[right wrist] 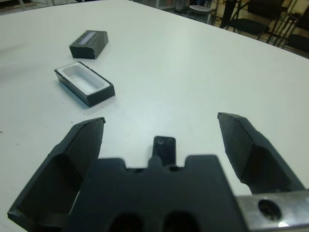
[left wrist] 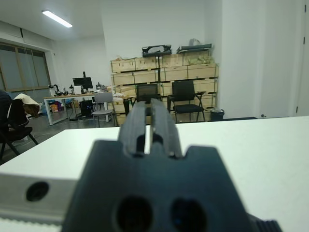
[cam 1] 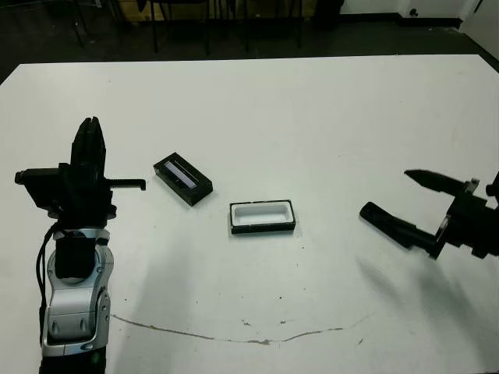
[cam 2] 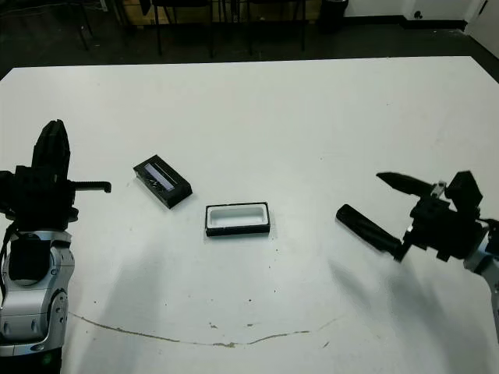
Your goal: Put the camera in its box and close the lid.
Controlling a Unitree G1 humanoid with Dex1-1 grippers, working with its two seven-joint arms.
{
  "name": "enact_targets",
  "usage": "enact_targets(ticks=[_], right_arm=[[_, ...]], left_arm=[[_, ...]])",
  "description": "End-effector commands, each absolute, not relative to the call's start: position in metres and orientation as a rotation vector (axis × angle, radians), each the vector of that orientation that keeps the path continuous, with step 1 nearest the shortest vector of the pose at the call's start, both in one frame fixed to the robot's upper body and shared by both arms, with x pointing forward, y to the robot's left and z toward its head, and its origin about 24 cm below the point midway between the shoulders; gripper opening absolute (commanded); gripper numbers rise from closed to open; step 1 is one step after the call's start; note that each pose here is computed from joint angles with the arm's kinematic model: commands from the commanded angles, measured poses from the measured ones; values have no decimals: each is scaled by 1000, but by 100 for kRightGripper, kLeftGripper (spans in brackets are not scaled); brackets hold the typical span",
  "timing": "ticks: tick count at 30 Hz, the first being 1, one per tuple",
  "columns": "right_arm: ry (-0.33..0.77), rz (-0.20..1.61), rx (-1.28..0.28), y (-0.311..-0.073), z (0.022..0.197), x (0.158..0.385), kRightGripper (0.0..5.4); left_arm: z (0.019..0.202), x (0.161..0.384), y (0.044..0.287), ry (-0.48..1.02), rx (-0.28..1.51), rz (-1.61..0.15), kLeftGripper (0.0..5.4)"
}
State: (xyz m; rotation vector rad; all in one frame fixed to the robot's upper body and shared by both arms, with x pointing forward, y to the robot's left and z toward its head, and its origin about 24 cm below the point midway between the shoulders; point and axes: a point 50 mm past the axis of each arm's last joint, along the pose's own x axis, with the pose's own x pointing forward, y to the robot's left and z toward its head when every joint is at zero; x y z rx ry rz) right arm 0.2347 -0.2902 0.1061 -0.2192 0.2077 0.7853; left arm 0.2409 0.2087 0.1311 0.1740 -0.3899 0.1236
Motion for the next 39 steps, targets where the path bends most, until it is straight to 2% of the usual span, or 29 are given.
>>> enact_targets(ticks=[1, 6, 11, 24, 39], right_arm=[[255, 755, -222, -297, 97, 231, 538], [295, 724, -236, -300, 88, 228, 538], [313, 753, -200, -303, 68, 225, 538], [387, 727, -174, -302, 52, 213, 538], [368, 695, -94, -305, 37, 213, 538]], left_arm=[[126, 240, 213, -355, 186, 130, 0], [125, 240, 212, -356, 184, 134, 0], [124, 240, 212, -356, 172, 130, 0], [124, 239, 212, -359, 171, 126, 0], [122, 239, 212, -356, 175, 125, 0]])
